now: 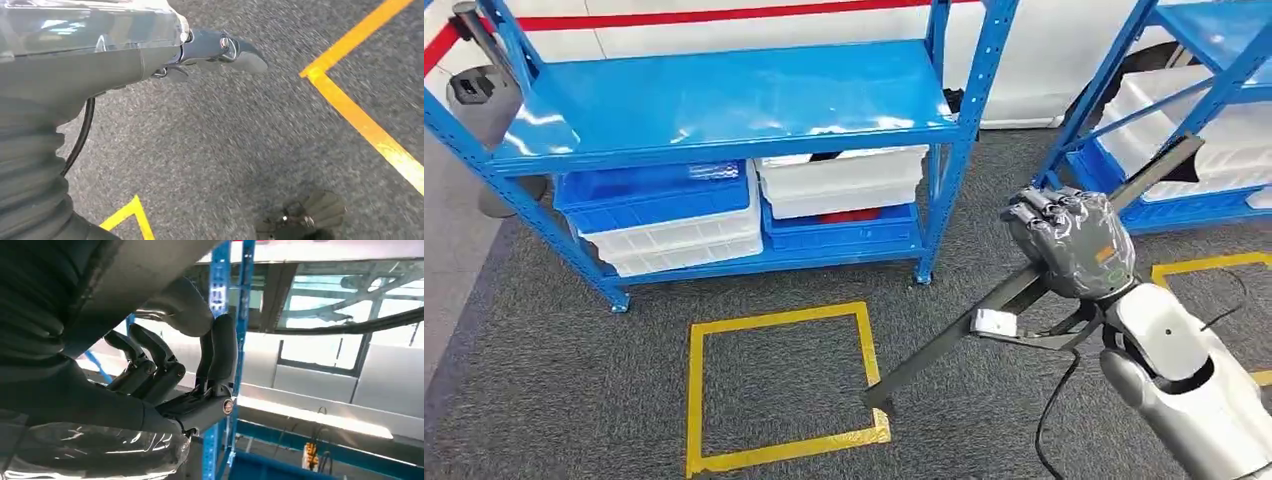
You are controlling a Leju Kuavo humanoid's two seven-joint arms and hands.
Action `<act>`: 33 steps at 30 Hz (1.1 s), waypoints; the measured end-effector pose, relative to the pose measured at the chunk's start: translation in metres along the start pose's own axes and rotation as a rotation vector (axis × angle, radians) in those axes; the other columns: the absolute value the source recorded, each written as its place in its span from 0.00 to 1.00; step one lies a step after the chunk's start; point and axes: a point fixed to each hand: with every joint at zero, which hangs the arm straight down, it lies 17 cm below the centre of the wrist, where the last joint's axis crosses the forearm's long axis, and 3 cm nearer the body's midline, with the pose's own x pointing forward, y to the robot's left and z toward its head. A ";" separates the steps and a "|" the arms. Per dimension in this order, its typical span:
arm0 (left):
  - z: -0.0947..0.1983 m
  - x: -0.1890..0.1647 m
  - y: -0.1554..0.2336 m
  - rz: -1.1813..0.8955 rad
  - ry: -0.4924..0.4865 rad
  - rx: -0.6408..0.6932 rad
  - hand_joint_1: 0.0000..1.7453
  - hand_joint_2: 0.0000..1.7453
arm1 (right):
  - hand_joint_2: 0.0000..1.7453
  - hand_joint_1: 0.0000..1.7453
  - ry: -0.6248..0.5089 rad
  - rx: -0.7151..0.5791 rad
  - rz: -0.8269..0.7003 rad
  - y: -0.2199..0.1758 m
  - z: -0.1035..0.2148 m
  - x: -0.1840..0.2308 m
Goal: Take the parts from the cabinet and place them on the table.
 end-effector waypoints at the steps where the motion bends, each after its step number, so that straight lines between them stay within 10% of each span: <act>1: 0.001 0.001 -0.003 -0.001 -0.001 -0.005 0.00 1.00 | 1.00 1.00 0.003 0.001 -0.001 -0.001 0.002 0.000; 33: 0.004 -0.002 -0.010 0.032 0.003 -0.010 0.00 1.00 | 1.00 1.00 0.019 -0.006 -0.022 -0.009 -0.014 0.004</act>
